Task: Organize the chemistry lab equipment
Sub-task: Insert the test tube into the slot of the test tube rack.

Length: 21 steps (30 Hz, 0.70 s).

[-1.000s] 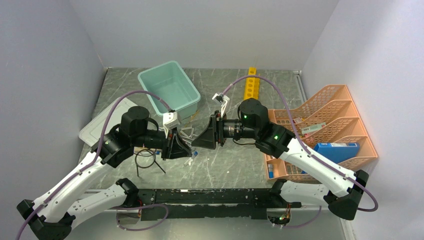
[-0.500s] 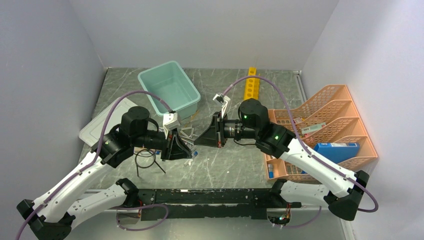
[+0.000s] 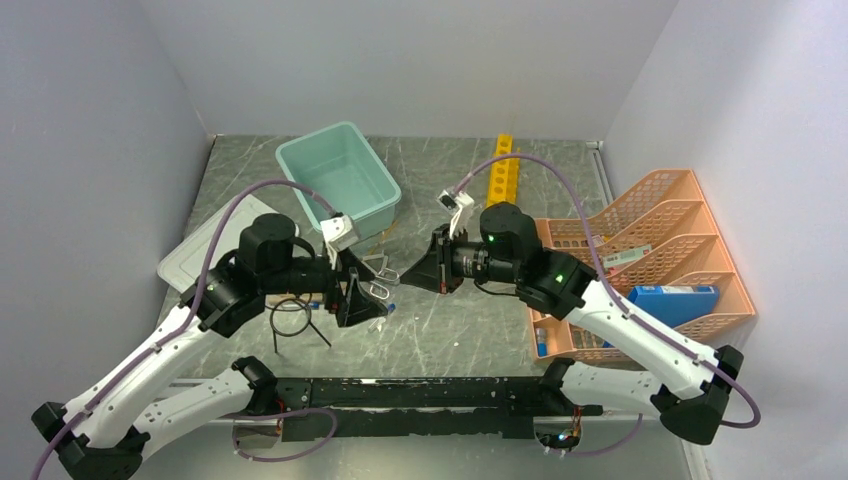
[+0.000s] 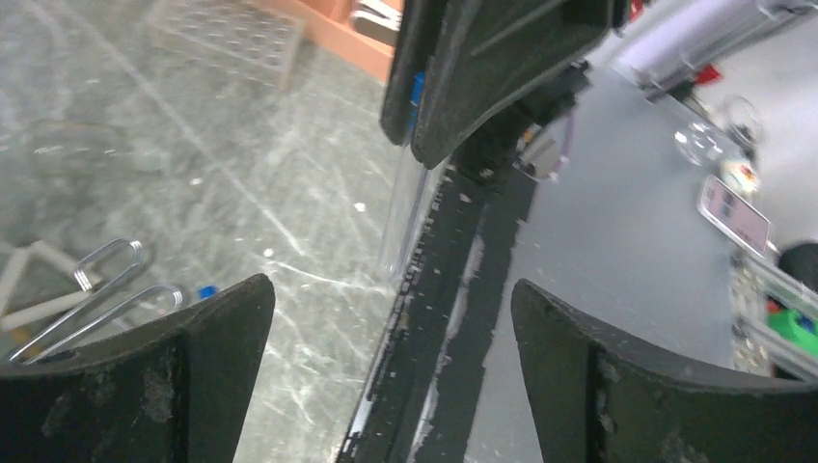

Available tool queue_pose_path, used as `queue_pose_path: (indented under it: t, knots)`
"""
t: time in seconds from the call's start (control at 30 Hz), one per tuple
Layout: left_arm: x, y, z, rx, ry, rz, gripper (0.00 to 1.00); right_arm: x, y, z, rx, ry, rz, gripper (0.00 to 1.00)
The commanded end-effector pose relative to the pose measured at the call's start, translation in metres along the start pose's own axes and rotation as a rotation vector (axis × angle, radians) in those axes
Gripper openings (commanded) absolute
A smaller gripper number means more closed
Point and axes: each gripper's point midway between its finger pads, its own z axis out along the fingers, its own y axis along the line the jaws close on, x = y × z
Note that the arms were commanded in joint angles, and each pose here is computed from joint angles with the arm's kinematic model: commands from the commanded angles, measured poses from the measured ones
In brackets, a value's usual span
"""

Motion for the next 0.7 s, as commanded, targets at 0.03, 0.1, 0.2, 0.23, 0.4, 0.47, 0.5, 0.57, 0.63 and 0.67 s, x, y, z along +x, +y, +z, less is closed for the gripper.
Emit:
queue_pose_path:
  t: [0.03,0.1,0.2,0.23,0.4,0.47,0.5,0.57,0.63,0.67]
  knots:
    - [-0.017,0.041,-0.013,-0.278,-0.085,-0.006,0.97,0.010,-0.073,-0.012,0.391,0.020,-0.017,0.00]
    - [-0.017,0.050,-0.019,-0.344,-0.101,-0.010,0.97,0.012,-0.102,-0.018,0.542,0.004,-0.010,0.00]
    - [-0.018,0.060,-0.027,-0.419,-0.129,-0.012,0.97,0.017,-0.141,-0.027,0.745,-0.015,-0.004,0.00]
    - [-0.018,0.063,-0.029,-0.439,-0.139,-0.011,0.97,0.015,-0.154,-0.031,0.815,-0.033,-0.007,0.00]
    - [-0.014,0.074,-0.039,-0.519,-0.157,-0.009,0.95,0.010,-0.197,-0.043,1.002,-0.091,0.023,0.00]
    - [-0.011,0.078,-0.043,-0.550,-0.157,-0.011,0.95,0.009,-0.212,-0.048,1.054,-0.117,0.033,0.00]
    - [-0.009,0.080,-0.045,-0.564,-0.158,-0.013,0.95,0.009,-0.219,-0.051,1.080,-0.126,0.041,0.00]
    - [-0.006,0.084,-0.048,-0.589,-0.162,-0.016,0.95,0.007,-0.232,-0.054,1.120,-0.148,0.059,0.00]
    - [-0.003,0.086,-0.050,-0.605,-0.168,-0.019,0.95,0.006,-0.244,-0.056,1.158,-0.161,0.072,0.00]
    - [-0.001,0.088,-0.051,-0.611,-0.170,-0.021,0.95,0.004,-0.249,-0.059,1.188,-0.175,0.079,0.00]
